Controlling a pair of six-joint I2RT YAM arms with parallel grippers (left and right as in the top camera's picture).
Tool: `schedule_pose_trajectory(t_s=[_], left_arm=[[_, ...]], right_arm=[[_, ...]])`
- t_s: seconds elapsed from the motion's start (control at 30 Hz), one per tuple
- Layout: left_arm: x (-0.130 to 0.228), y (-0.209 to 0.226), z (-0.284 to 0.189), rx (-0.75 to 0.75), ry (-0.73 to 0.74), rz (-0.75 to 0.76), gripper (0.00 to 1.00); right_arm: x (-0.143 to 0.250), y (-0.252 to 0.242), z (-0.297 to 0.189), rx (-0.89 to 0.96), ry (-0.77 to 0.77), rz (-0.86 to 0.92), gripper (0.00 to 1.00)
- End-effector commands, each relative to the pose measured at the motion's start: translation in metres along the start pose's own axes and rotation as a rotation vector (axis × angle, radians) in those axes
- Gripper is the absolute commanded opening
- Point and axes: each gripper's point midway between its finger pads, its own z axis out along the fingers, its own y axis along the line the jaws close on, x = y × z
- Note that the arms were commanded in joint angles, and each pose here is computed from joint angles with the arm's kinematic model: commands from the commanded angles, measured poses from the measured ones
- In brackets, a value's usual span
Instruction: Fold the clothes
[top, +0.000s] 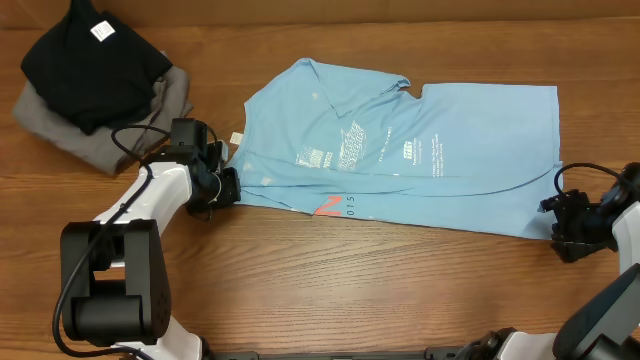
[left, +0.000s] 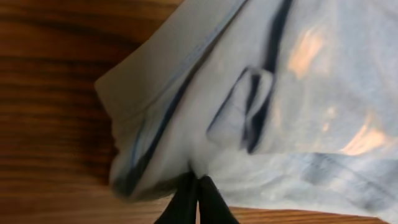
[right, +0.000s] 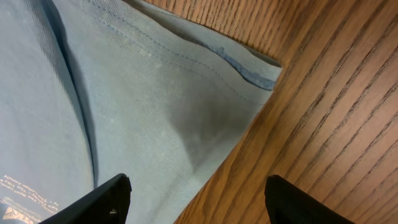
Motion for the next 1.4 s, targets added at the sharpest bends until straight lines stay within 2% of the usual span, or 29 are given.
schedule_pose_trajectory(t_s=[0.0,0.2,0.37,0.47,0.5,0.57,0.67,0.7,0.77,0.83,0.9,0.93,0.97,1.1,1.17,1.23,1.3,1.37], left_arm=[[0.003,0.026,-0.002,-0.08,0.014,-0.098,0.04],[0.019,0.086,-0.03,-0.2,0.046,-0.255,0.04],[0.02,0.114,-0.056,-0.197,-0.002,-0.353,0.04],[0.018,0.116,-0.068,-0.175,-0.033,-0.35,0.04],[0.018,0.115,-0.07,-0.175,-0.036,-0.35,0.06],[0.019,0.113,-0.073,-0.175,-0.038,-0.346,0.16],[0.022,0.112,-0.072,-0.174,-0.027,-0.344,0.23],[0.022,0.111,-0.072,-0.174,-0.022,-0.343,0.25],[0.023,0.111,-0.073,-0.175,-0.02,-0.343,0.23],[0.023,0.111,-0.073,-0.174,-0.017,-0.336,0.17],[0.023,0.111,-0.075,-0.174,-0.016,-0.337,0.1],[0.022,0.11,-0.076,-0.172,-0.017,-0.333,0.07],[0.02,0.108,-0.078,-0.16,-0.015,-0.325,0.04],[0.012,0.1,-0.089,-0.123,-0.021,-0.302,0.04],[0.003,0.089,-0.097,-0.079,-0.038,-0.265,0.04],[-0.009,0.076,-0.106,-0.034,-0.065,-0.208,0.04],[-0.024,0.057,-0.116,0.018,-0.099,-0.132,0.09],[-0.039,0.032,-0.125,0.065,-0.143,-0.04,0.17]], right_arm=[[0.001,0.0,0.001,-0.006,0.005,-0.012,0.73],[0.01,-0.005,0.001,0.017,0.042,-0.01,0.72],[0.028,-0.009,0.009,0.001,0.105,-0.031,0.73],[0.049,-0.001,0.018,-0.079,0.178,-0.129,0.73],[0.056,-0.003,0.021,-0.072,0.194,-0.137,0.73],[0.068,-0.006,0.029,-0.058,0.219,-0.154,0.75],[0.08,-0.009,0.041,-0.053,0.225,-0.186,0.78],[0.082,-0.009,0.045,-0.054,0.223,-0.191,0.72],[0.083,-0.01,0.047,-0.053,0.219,-0.191,0.53],[0.082,-0.01,0.046,-0.051,0.215,-0.192,0.26],[0.077,-0.014,0.042,-0.014,0.206,-0.176,0.06],[0.074,-0.021,0.039,0.034,0.198,-0.146,0.04],[0.071,-0.032,0.034,0.107,0.187,-0.107,0.04],[0.063,-0.067,0.008,0.354,0.145,0.002,0.04],[0.059,-0.067,0.0,0.373,0.132,0.005,0.35],[0.055,-0.06,-0.004,0.358,0.124,0.003,0.58],[0.047,-0.047,-0.009,0.31,0.114,-0.032,0.68],[0.037,-0.024,-0.014,0.215,0.103,-0.085,0.71]])
